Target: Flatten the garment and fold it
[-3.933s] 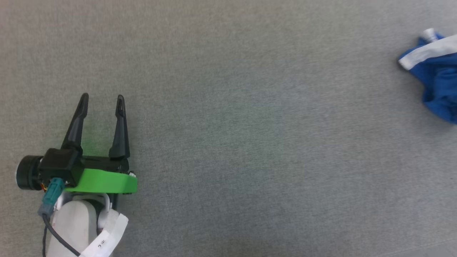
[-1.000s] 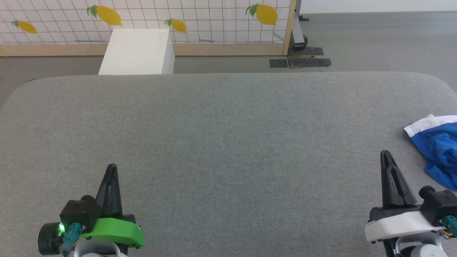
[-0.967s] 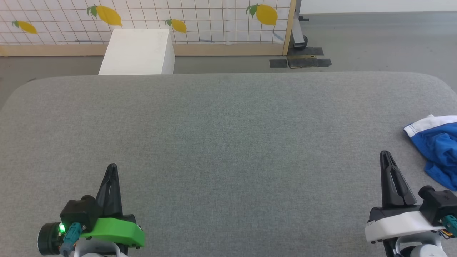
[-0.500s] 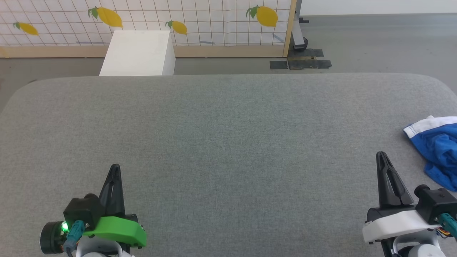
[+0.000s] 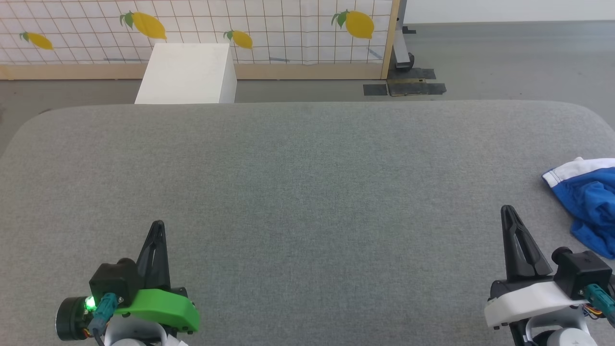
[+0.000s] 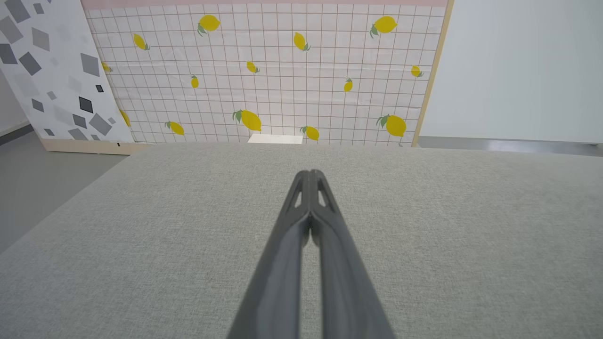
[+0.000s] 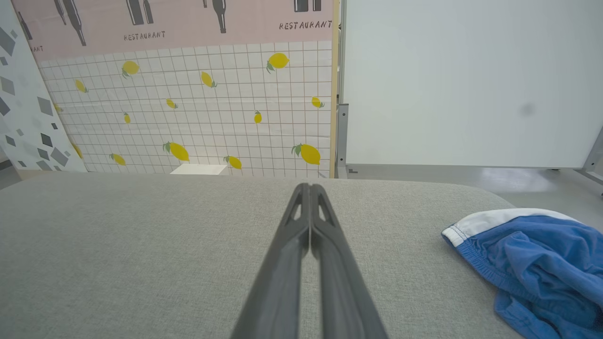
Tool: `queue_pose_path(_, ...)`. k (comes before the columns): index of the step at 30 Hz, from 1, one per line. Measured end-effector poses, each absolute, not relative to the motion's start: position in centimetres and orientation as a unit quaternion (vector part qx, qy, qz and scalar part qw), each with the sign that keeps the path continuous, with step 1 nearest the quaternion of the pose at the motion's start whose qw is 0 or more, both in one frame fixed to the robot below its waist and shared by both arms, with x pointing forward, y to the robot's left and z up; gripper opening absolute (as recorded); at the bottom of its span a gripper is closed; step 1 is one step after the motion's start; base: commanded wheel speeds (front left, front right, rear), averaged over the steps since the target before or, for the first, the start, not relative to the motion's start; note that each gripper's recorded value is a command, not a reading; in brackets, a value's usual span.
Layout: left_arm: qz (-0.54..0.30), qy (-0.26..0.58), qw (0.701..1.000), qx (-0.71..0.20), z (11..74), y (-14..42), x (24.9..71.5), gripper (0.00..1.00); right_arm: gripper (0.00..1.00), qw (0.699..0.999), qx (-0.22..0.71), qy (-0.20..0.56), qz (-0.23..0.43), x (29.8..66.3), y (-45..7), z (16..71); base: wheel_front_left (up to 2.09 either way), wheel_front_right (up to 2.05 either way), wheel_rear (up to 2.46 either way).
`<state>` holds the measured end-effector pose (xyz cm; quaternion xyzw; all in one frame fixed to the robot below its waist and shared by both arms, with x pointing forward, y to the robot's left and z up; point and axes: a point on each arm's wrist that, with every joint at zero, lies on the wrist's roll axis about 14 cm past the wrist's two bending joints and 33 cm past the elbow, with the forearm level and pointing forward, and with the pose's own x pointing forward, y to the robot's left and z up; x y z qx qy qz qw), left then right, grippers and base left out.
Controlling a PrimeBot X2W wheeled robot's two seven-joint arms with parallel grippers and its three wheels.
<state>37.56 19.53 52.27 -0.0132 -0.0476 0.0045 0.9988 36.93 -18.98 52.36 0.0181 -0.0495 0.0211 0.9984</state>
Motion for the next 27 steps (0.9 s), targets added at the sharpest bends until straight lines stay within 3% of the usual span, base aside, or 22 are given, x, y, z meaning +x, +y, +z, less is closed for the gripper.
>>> queue_pose_path(27, 0.0, -0.031, 1.0, 0.001, 52.31, 18.95, 37.52, 0.0, 0.0, 0.999, 0.009, -0.031, 0.034, 36.95, -18.13, 52.26, 0.0, 0.0, 0.0)
